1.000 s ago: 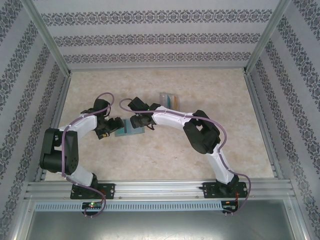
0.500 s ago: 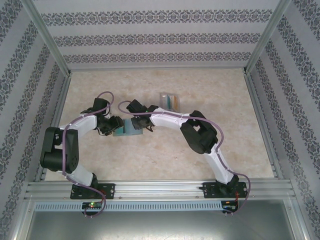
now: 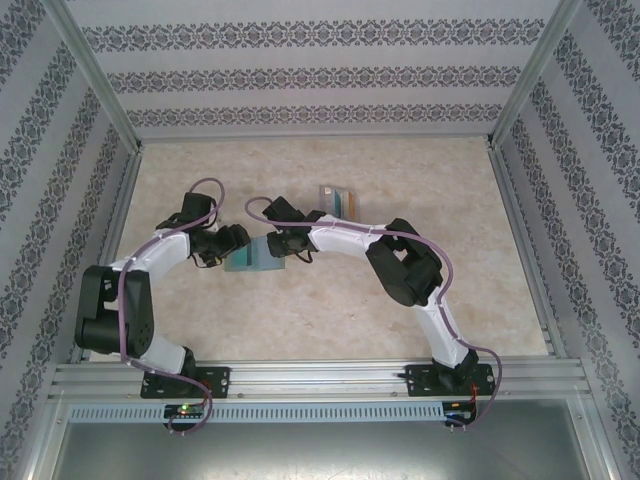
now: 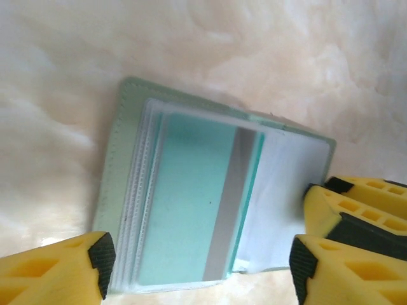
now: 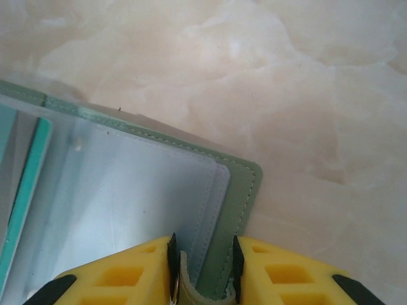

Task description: Put the credit cards into the card holder

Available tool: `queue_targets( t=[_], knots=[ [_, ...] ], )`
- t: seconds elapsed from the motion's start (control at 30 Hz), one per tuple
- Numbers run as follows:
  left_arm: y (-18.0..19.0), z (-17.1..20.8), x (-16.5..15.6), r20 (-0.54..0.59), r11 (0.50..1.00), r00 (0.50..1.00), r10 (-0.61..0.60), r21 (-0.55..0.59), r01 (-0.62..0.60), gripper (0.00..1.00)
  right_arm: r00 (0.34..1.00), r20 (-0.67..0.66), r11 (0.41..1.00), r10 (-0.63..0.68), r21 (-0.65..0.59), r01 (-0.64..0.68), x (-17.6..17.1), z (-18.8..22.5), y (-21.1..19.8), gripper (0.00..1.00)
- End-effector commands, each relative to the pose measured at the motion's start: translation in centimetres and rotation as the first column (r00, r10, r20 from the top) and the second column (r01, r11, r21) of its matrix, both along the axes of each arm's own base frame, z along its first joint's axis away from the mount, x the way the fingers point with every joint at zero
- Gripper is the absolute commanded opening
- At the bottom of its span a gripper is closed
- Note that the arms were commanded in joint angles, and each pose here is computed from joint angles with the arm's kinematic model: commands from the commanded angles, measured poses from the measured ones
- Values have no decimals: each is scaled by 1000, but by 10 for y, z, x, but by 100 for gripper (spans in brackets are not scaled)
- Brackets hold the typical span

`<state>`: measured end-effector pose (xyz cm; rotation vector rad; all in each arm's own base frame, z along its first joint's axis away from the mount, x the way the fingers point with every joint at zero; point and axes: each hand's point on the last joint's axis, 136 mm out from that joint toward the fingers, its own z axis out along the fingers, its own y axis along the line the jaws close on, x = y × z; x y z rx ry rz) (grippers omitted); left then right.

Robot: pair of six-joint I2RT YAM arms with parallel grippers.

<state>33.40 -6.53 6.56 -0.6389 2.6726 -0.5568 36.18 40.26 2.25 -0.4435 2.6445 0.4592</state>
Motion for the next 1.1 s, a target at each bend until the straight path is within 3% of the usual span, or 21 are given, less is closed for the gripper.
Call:
queue_targets(
  t=[0.0, 0.23, 0.63, 1.07],
  knots=[
    [29, -1, -9, -26, 987, 996, 91, 134, -87, 79, 999, -54, 1000, -4, 2, 4, -11, -8, -6, 30],
    [20, -23, -5, -39, 994, 996, 84, 80, -80, 79, 999, -53, 1000, -5, 8, 5, -11, -7, -9, 30],
    [-3, -38, 8, 1, 999, 1000, 13, -39, -13, 71, 999, -51, 1000, -6, 25, 7, -10, -4, -8, 29],
    [-27, 3, 19, 193, 981, 981, -35, -182, 71, 67, 999, -50, 999, -4, 40, 6, -9, -3, -4, 28]
  ],
)
